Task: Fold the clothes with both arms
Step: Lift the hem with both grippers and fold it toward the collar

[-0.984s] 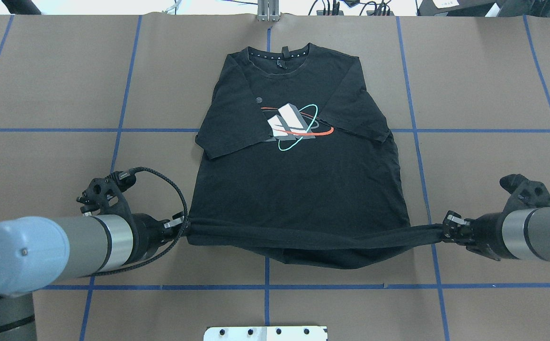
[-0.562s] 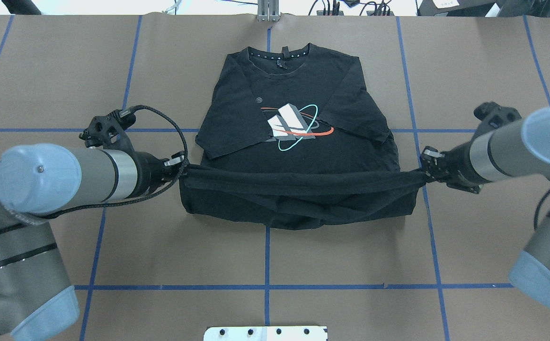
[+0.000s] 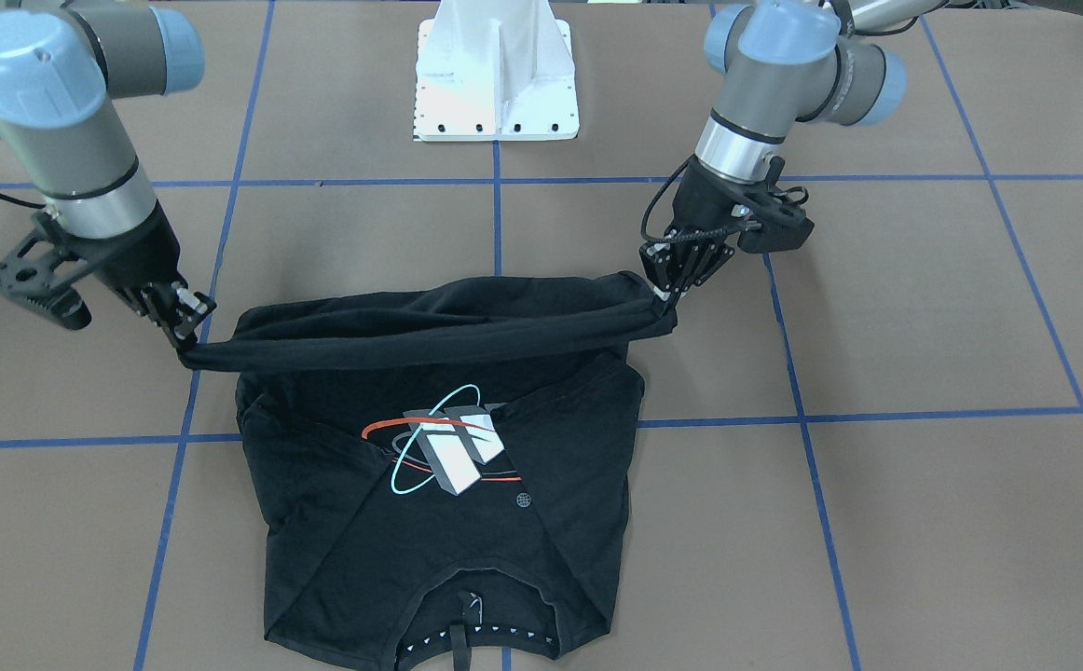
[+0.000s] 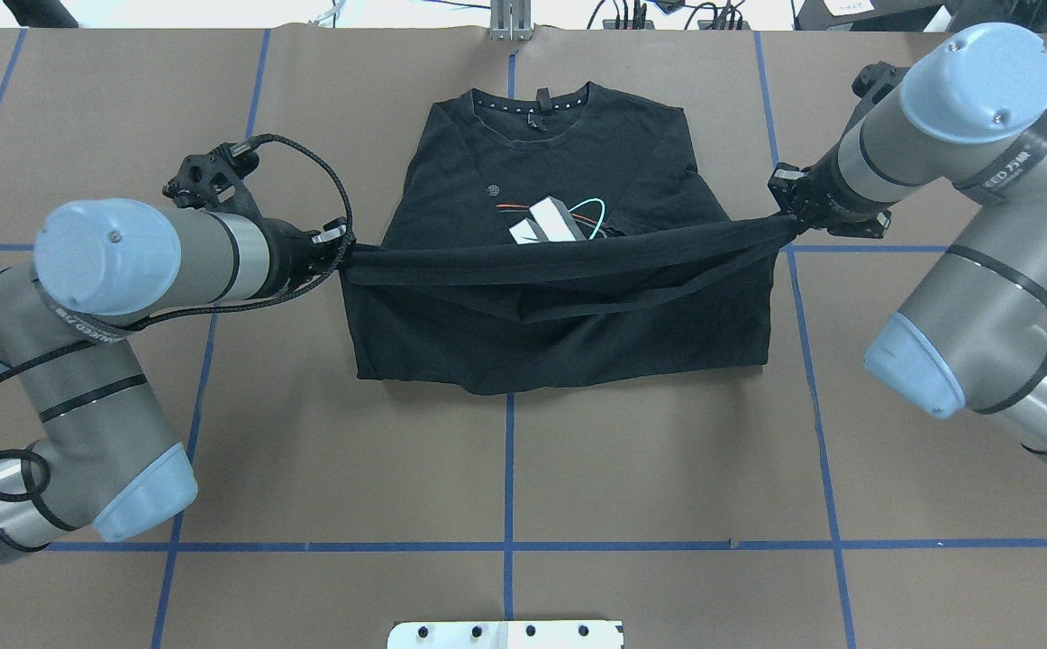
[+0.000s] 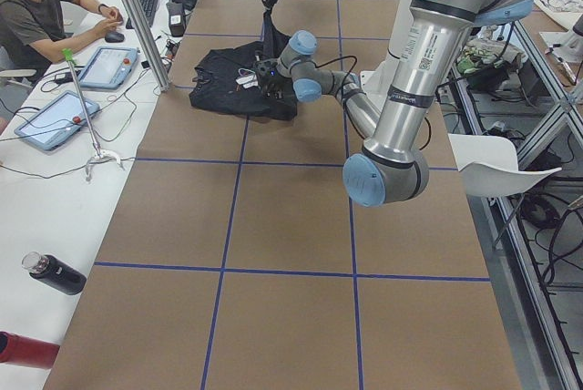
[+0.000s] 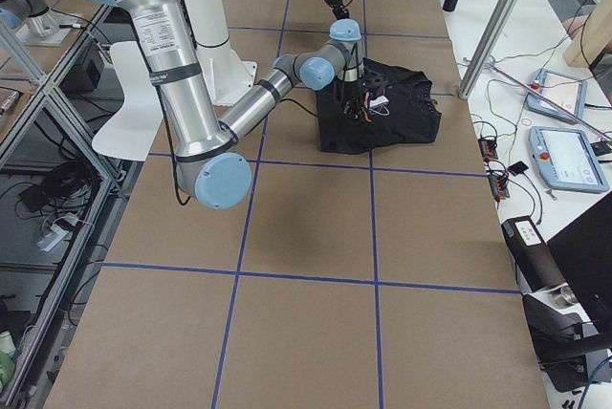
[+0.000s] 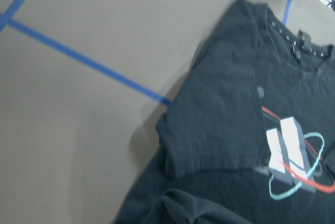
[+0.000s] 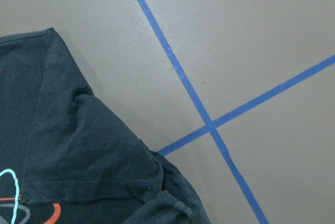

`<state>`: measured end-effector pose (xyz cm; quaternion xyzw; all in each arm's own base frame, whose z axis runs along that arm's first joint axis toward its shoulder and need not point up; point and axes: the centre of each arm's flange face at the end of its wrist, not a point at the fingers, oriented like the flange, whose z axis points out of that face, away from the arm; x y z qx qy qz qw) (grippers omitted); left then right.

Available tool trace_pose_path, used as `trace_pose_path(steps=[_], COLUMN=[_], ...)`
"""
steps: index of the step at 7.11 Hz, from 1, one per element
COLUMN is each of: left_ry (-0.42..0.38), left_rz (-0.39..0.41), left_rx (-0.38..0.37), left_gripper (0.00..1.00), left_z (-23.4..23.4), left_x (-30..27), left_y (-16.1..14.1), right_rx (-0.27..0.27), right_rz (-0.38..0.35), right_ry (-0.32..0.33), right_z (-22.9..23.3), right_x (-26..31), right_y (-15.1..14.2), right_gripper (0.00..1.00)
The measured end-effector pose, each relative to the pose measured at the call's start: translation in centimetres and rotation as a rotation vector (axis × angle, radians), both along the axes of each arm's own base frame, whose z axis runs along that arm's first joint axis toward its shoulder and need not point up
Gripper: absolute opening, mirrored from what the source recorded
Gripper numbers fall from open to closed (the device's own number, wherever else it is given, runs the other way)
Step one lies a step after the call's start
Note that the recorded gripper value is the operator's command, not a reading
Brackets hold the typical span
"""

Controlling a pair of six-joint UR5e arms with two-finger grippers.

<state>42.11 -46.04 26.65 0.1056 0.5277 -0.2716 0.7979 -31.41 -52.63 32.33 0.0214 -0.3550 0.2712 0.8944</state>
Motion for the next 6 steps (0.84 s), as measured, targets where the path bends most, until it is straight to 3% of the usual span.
trace_pose_path(steps=[3, 6], left_ry=[0.005, 0.006], left_rz=[-0.054, -0.094], left_rx=[0.004, 0.006], left_gripper=[0.00, 0.00], left_z=[1.3, 2.8], left_x=[2.2, 3.6], left_y=[-6.0, -10.6], right_rx=[0.018, 0.045], right_rz=[-0.016, 0.005], right_ry=[0.065, 0.084], right_z=[0.4, 1.8], right_x=[-1.9, -4.0], right_y=[-6.9, -12.2], right_gripper=[0.00, 0.00])
